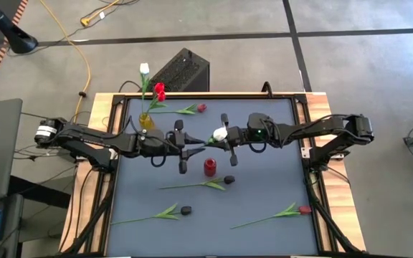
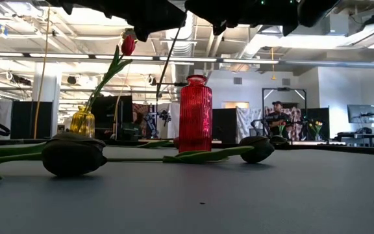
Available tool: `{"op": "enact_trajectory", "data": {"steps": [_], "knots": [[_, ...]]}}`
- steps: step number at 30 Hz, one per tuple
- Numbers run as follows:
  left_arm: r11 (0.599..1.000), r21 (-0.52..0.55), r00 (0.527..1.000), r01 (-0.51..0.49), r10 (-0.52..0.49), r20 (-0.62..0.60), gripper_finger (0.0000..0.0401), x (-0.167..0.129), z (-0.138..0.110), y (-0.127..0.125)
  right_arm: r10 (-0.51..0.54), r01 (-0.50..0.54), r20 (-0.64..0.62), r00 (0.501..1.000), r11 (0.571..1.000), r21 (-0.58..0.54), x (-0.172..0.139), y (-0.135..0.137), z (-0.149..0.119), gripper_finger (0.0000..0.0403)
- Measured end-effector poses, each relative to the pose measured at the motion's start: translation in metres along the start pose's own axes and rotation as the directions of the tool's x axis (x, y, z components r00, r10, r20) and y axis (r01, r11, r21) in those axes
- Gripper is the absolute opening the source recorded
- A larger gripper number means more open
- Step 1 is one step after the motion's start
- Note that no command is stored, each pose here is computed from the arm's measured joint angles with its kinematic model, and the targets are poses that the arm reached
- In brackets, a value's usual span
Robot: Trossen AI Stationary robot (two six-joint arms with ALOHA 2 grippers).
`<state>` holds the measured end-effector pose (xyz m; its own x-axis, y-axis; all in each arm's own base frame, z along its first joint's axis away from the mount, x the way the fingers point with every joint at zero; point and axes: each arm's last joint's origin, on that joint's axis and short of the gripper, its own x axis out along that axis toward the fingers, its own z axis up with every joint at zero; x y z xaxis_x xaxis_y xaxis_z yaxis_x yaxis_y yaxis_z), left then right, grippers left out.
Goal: Sort flowers into vase by color
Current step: Put the black tulip into the yellow vase
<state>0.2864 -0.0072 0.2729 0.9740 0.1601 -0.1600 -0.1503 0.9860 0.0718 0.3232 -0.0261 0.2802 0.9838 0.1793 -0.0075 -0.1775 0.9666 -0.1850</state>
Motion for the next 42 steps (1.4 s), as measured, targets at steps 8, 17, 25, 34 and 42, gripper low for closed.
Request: {"op": "enact_trajectory", "data": {"steps": [8, 17, 25, 34, 42], "knots": [[1.0, 0.0, 1.0, -0.004, 0.004, -0.001, 0.0007, 0.0, 0.0, 0.001, 0.001, -0.001, -0.007, 1.0, 1.0, 0.0, 0.0, 0.0, -0.001, 0.0036], [1.0, 0.0, 1.0, -0.004, 0.004, 0.0, 0.0002, 0.0, 0.0, 0.001, -0.001, 0.001, -0.009, 1.0, 1.0, 0.0, 0.0, 0.0, -0.001, 0.007], [0.999, 0.014, 0.998, -0.052, 0.052, 0.039, 0.0, -0.01, 0.01, 0.005, -0.02, 0.02, -0.023, 1.0, 1.0, 0.003, -0.007, -0.006, 0.002, 0.0131], [0.989, 0.033, 0.981, -0.147, 0.142, 0.129, 0.0, -0.062, 0.043, 0.019, -0.03, 0.037, -0.152, 0.988, 0.998, 0.042, -0.026, -0.013, 0.004, 0.0178], [0.935, 0.04, 0.932, -0.353, 0.348, 0.096, 0.0, -0.108, 0.05, 0.035, 0.022, 0.02, -0.351, 0.936, 0.993, 0.115, -0.032, -0.009, -0.015, 0.0178]]}}
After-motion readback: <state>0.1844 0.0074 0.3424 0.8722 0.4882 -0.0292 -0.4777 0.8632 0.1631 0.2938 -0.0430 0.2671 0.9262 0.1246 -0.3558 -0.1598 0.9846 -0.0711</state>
